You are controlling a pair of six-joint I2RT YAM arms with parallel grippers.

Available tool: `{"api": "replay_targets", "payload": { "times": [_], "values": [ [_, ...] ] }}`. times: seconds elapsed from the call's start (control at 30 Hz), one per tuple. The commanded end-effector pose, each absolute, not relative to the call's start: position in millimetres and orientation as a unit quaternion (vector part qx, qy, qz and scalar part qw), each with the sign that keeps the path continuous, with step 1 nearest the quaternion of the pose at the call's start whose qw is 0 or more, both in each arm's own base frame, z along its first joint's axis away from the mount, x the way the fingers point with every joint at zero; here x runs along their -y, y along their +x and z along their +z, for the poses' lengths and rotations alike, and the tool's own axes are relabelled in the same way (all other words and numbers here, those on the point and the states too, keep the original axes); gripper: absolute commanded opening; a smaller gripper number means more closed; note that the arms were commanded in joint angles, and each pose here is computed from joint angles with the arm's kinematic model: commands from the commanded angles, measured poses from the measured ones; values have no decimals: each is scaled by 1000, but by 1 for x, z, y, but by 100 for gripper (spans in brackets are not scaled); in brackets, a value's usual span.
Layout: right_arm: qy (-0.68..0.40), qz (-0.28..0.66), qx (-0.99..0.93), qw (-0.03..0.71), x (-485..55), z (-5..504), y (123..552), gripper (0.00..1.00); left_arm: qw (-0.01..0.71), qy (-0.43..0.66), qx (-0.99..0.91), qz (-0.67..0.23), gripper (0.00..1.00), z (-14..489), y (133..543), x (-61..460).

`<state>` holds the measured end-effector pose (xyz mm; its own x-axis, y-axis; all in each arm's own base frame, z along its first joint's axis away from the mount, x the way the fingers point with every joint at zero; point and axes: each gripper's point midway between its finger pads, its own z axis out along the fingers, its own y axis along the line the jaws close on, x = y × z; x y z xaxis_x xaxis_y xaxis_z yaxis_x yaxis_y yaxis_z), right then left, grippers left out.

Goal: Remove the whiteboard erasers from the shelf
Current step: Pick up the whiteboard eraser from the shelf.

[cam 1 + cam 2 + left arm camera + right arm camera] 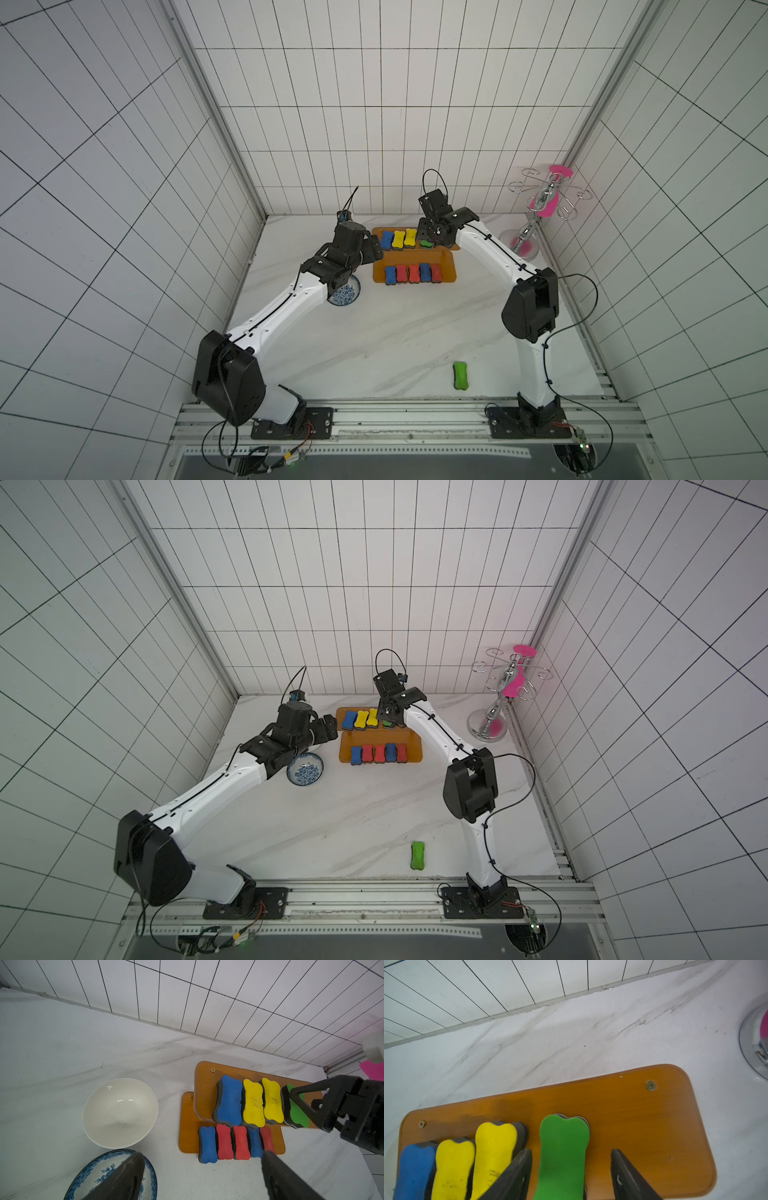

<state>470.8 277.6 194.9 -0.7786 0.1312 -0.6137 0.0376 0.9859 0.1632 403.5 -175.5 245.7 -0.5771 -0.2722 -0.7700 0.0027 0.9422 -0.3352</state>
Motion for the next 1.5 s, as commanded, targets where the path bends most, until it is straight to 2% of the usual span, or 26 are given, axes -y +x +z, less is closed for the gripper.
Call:
{"api": "replay_targets", "payload": {
  "times": [0.0,0.5,0.6,0.83,0.9,1.0,1.1,1.23,1.37,1.47],
  "values": [
    [57,64,-936,342,-278,206,471,62,459,-83,-872,-148,92,248,400,171],
    [24,30,-947,319,-287,173,474,56,459,-82,-873,-146,92,243,399,170],
    [18,24,-949,313,-286,167,474,49,458,-83,-873,-146,92,242,400,169],
    [8,48,-949,313,-291,184,464,20,455,-83,-875,-143,92,242,397,169],
    [7,57,-946,319,-291,197,455,16,451,-80,-877,-144,92,243,393,169],
    [-4,66,-940,333,-291,218,428,13,446,-77,-879,-148,92,242,383,166],
    [-16,69,-939,337,-285,222,384,13,442,-76,-881,-150,92,239,374,162],
    [-31,65,-948,309,-269,190,304,13,446,-70,-879,-152,92,242,363,158],
    [-21,81,-967,239,-256,134,216,13,449,-64,-877,-157,92,243,355,155],
    [-17,101,-973,209,-259,102,169,13,447,-61,-878,-161,92,240,350,155]
  ]
}}
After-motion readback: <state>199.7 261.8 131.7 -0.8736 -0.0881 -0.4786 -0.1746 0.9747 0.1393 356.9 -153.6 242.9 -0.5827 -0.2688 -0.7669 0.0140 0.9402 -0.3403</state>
